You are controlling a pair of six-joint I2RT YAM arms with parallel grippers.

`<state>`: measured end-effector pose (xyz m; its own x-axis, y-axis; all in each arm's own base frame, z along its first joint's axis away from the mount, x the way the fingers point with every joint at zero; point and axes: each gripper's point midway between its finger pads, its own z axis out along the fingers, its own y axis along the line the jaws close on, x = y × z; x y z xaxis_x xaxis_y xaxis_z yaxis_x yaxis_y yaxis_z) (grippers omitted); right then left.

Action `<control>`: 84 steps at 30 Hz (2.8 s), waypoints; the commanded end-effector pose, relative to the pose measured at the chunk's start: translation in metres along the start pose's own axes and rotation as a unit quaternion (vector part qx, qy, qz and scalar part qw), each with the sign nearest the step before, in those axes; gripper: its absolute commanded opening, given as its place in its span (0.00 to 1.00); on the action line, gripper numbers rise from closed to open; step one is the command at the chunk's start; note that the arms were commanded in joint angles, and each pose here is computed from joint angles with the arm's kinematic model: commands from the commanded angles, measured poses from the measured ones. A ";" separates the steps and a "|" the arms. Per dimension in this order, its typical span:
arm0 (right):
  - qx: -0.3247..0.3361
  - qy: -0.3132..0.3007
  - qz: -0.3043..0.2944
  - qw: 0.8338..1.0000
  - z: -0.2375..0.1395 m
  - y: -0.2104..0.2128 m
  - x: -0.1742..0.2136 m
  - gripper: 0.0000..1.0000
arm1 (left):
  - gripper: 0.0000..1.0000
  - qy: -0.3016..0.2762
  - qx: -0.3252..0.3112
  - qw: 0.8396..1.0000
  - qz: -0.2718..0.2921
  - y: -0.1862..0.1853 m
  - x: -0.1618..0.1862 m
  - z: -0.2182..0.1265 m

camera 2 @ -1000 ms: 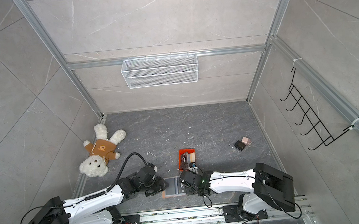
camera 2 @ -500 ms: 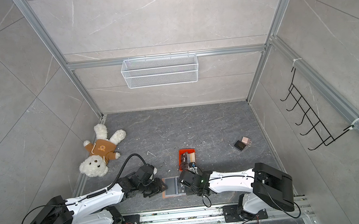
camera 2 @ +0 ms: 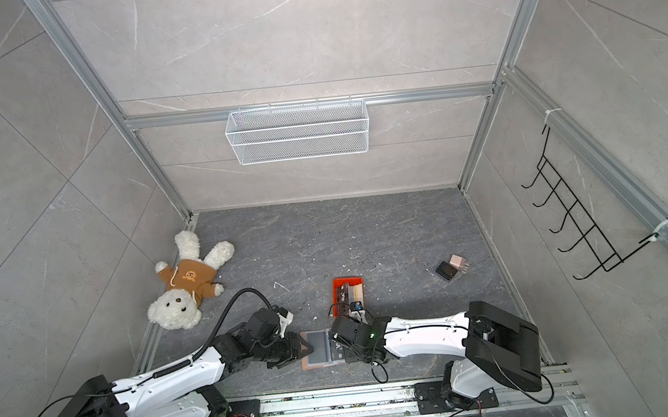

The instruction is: Put the credit cards into the card holder

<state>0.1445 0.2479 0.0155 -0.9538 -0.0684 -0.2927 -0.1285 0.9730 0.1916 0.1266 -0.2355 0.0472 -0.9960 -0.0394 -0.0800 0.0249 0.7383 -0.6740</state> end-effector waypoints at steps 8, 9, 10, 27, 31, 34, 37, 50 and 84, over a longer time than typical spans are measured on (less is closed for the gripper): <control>-0.011 -0.003 -0.021 1.000 0.009 0.012 -0.002 0.03 | 0.47 -0.001 0.056 0.998 0.040 -0.030 -0.001 -0.014; -0.013 -0.004 -0.022 1.000 0.009 0.012 -0.003 0.04 | 0.47 -0.001 0.056 0.998 0.040 -0.031 -0.001 -0.014; -0.015 -0.004 -0.023 1.000 0.009 0.013 -0.003 0.04 | 0.47 -0.001 0.058 0.998 0.041 -0.032 -0.001 -0.014; -0.035 -0.006 -0.032 0.999 0.009 0.026 -0.003 0.03 | 0.47 -0.015 0.101 0.993 0.054 -0.061 -0.012 -0.022; -0.034 -0.006 -0.031 0.999 0.009 0.025 -0.003 0.03 | 0.47 -0.017 0.110 0.992 0.055 -0.066 -0.014 -0.023; -0.034 -0.006 -0.031 0.999 0.009 0.025 -0.003 0.03 | 0.47 -0.018 0.115 0.992 0.055 -0.069 -0.015 -0.023; -0.034 -0.006 -0.029 0.999 0.009 0.024 -0.003 0.03 | 0.47 -0.019 0.118 0.991 0.055 -0.071 -0.015 -0.023; -0.050 -0.014 -0.032 0.998 0.004 0.029 -0.004 0.03 | 0.47 -0.017 0.123 0.991 0.056 -0.077 -0.019 -0.014; -0.060 -0.092 0.016 0.994 -0.046 0.011 -0.028 0.02 | 0.33 0.028 0.056 0.995 0.076 -0.072 0.002 0.047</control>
<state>0.1586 0.2551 0.0660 -0.8969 0.0234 -0.4417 -0.1365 0.9352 0.3267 0.1195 -0.3094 0.0514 -0.9871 0.1140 -0.1127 0.1601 0.6710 -0.7240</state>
